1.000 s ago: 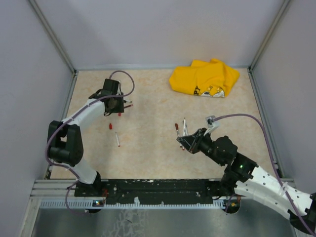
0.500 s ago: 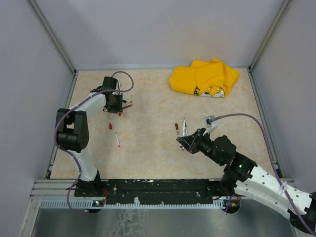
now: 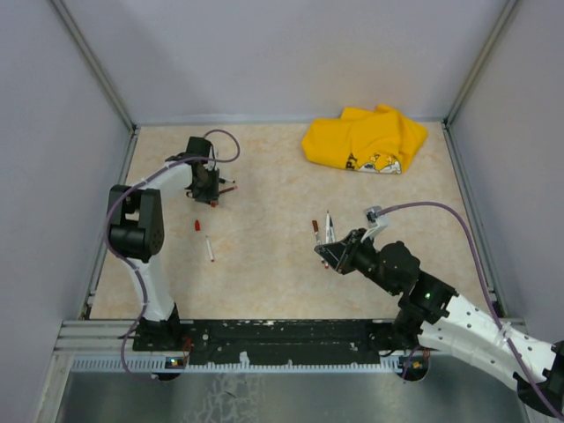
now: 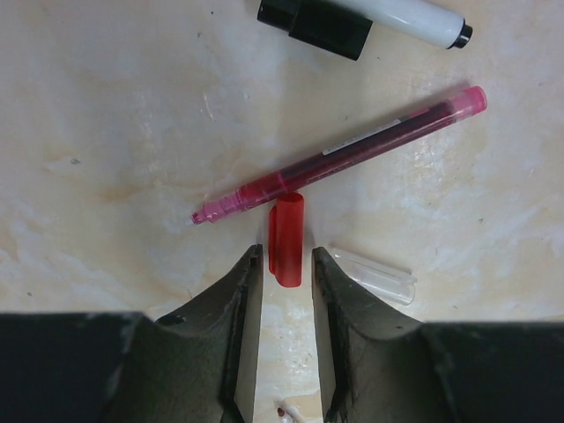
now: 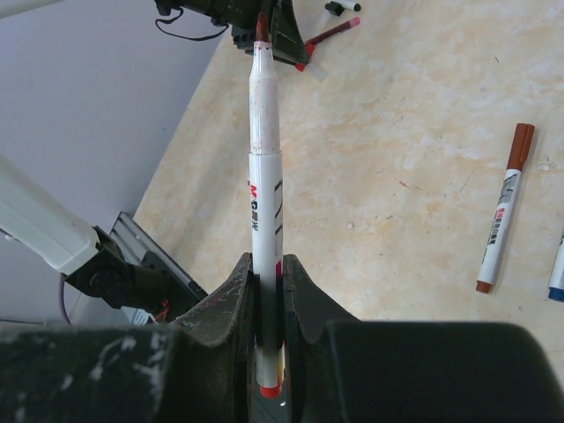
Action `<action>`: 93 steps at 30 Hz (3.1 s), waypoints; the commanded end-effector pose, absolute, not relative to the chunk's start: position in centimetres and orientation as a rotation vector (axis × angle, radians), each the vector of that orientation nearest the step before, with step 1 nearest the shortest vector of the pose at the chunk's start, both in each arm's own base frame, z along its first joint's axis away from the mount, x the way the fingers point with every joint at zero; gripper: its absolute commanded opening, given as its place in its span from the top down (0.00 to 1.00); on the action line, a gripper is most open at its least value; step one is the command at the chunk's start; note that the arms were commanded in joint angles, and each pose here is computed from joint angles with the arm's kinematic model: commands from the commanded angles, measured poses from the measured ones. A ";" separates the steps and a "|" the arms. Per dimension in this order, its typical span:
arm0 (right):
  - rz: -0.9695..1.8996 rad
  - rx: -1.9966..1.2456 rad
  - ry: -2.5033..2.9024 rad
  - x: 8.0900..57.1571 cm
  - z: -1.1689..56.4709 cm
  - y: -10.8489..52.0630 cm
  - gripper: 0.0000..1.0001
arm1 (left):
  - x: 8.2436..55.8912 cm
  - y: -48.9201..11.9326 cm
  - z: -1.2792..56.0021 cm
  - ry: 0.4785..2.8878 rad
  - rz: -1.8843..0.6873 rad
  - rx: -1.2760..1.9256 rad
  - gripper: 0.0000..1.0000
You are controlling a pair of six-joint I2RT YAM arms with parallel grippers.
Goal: Insert the pens into the pen caps
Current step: Pick up the pen cap from the center of the board, then place the pen cap at the center of the board.
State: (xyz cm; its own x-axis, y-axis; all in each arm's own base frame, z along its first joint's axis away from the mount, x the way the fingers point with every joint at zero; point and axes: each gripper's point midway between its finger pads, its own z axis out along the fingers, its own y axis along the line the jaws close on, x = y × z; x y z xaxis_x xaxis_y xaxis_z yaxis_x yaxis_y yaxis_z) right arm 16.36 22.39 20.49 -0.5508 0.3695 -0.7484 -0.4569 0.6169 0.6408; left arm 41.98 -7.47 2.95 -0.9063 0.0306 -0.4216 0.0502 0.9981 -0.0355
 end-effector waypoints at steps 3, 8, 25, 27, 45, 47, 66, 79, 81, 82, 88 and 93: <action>1.113 -0.072 1.776 16.5 24.2 22.7 1.00 | 42.5 -6.8 2.7 2.714 -0.035 0.069 0.67; 1.113 -0.075 1.776 16.5 24.2 22.7 1.00 | 42.4 -6.7 2.0 2.732 -0.026 0.071 0.71; 1.099 -0.062 1.771 16.4 24.2 22.0 1.00 | 41.4 -6.8 7.3 2.615 -0.057 0.050 0.82; 1.094 -0.059 1.774 16.4 24.1 21.9 1.00 | 40.6 -7.4 8.7 2.585 -0.106 0.066 0.82; 1.045 -0.033 1.771 16.6 24.4 20.8 1.00 | 26.3 -23.3 14.3 2.285 -0.501 0.767 0.81; 1.040 -0.017 1.768 16.7 24.5 20.5 1.00 | 24.9 -23.9 13.4 2.293 -0.515 0.819 0.81; 0.901 0.329 1.670 17.4 26.5 12.9 1.00 | 15.6 -28.8 4.1 2.394 -0.342 1.309 0.79; 0.905 0.314 1.675 17.4 26.4 13.3 1.00 | 14.8 -28.1 1.4 2.433 -0.210 1.387 0.60; 0.906 0.310 1.675 17.4 26.5 13.4 1.00 | 14.9 -28.0 1.5 2.433 -0.200 1.383 0.57; 0.908 0.308 1.677 17.4 26.4 13.4 1.00 | 15.0 -27.9 1.7 2.431 -0.191 1.377 0.55; 0.914 0.301 1.681 17.4 26.3 13.7 1.00 | 15.5 -27.0 2.3 2.421 -0.118 1.374 0.51; 0.918 0.297 1.687 17.4 26.1 13.8 1.00 | 15.8 -26.6 2.0 2.423 -0.071 1.379 0.51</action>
State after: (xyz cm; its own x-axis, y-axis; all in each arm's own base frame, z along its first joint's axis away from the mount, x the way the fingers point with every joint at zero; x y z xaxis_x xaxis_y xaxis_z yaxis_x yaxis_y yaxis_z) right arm 17.29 13.61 24.21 -0.3556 0.5847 -0.7291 -0.2364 0.6985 0.6754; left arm 15.27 -27.19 1.66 -0.4803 0.8044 -0.3497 0.8411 0.5354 0.0763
